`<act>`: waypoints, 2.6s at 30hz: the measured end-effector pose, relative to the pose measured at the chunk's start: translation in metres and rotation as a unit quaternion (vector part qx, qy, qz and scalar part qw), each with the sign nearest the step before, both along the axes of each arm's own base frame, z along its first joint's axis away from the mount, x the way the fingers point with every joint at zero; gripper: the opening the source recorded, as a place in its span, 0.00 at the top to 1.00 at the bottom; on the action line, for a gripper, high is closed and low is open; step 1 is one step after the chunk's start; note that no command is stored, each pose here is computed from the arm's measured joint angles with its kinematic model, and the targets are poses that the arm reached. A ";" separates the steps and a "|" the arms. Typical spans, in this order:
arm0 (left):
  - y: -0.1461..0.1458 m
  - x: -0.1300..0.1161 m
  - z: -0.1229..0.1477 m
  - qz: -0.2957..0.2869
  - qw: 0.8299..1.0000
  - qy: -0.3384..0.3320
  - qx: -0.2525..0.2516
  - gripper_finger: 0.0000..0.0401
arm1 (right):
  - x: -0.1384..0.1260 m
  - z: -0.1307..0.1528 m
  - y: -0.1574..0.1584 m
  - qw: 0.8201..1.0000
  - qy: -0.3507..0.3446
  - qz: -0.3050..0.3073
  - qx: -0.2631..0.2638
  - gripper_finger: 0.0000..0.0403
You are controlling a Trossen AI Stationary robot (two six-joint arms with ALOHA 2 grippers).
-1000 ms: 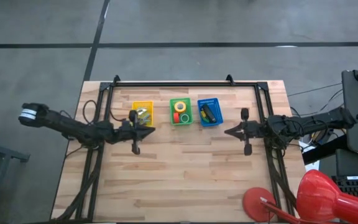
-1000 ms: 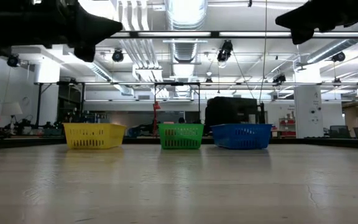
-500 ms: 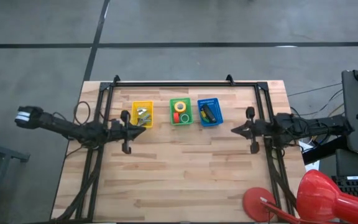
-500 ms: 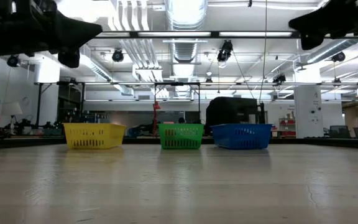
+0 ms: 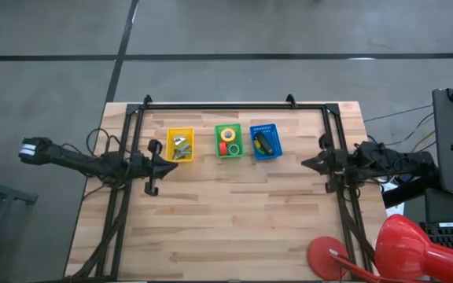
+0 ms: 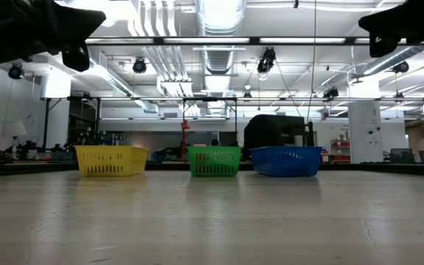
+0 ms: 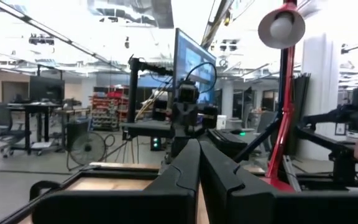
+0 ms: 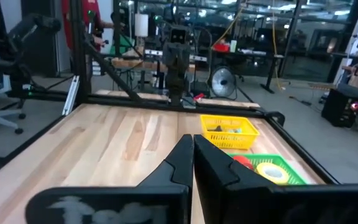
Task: Pick and place Stapler, Stapler remover, tape
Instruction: Return to Home Position
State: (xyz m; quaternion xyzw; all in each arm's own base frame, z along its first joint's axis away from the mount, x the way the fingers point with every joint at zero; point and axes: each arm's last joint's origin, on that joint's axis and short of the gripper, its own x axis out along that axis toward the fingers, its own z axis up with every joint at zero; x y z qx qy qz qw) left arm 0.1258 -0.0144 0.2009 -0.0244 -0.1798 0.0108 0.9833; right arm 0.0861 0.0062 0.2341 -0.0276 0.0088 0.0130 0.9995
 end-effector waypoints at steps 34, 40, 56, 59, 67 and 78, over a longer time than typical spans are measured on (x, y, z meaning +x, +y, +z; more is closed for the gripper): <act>0.001 0.000 -0.019 0.015 0.994 0.106 0.021 0.97 | 0.013 -0.068 0.001 0.999 -0.004 0.006 0.039 0.98; 0.001 0.001 -0.033 0.013 0.984 0.175 0.022 0.97 | 0.013 -0.069 0.001 1.000 0.000 0.007 0.013 0.98; -0.001 -0.004 -0.029 -0.031 0.986 0.159 0.024 0.97 | 0.013 -0.069 0.001 1.000 0.001 0.007 0.012 0.98; 0.000 -0.006 -0.027 -0.025 0.988 0.151 0.021 0.97 | 0.013 -0.069 0.001 1.000 0.001 0.007 0.013 0.98; 0.001 -0.016 -0.019 -0.014 0.993 0.110 0.042 0.97 | 0.013 -0.069 0.001 1.000 0.001 0.007 0.010 0.98; 0.004 -0.022 -0.021 0.004 0.993 0.114 -0.012 0.97 | 0.013 -0.069 0.001 1.000 0.001 0.007 0.012 0.98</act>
